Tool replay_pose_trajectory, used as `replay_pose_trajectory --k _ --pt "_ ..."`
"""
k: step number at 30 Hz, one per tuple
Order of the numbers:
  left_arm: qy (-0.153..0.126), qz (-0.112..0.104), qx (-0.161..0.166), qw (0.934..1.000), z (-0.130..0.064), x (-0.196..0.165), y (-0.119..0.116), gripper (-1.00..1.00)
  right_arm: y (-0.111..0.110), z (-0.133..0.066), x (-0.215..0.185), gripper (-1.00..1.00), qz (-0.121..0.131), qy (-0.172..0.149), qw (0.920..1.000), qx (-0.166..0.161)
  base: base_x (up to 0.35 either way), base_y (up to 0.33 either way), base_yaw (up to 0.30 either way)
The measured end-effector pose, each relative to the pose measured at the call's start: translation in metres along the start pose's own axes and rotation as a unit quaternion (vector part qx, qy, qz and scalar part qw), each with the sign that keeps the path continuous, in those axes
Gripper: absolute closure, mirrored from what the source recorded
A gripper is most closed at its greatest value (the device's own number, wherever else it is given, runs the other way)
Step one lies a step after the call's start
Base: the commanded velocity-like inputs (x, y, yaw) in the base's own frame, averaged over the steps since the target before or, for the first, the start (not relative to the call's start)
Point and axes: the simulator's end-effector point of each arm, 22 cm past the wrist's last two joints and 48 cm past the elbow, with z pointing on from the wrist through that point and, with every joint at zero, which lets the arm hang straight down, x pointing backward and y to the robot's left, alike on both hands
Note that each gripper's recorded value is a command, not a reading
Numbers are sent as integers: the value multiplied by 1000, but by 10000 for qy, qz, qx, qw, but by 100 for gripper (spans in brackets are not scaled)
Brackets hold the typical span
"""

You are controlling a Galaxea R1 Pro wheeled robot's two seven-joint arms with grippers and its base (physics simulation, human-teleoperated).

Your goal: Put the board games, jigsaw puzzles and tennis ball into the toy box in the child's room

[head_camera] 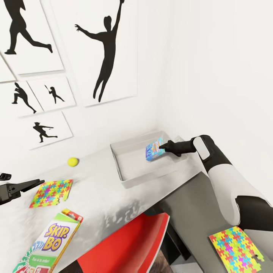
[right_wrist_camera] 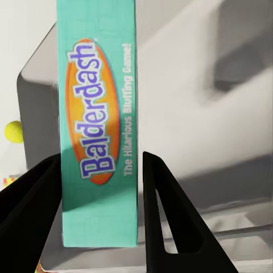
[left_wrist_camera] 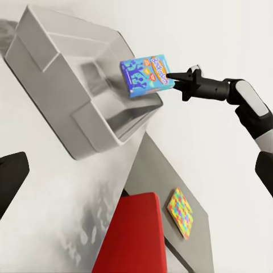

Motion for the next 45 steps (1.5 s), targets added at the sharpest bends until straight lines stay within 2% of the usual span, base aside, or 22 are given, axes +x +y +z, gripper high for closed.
replay_pose_trajectory --k 22,29,36,45 --pt "50 -61 -22 10000 3 4 6 -100 -8 7 4 100 32 67 10000 49 0 0 0" --pt "53 -62 -21 10000 3 4 6 -100 -11 6 4 100 38 62 9999 78 0 0 0" --pt "53 -62 -21 10000 3 4 6 -100 -26 1 1 100 73 41 9996 261 0 0 0" --pt "55 -62 -21 10000 3 4 6 -100 -27 1 1 100 91 35 9996 276 0 0 0"
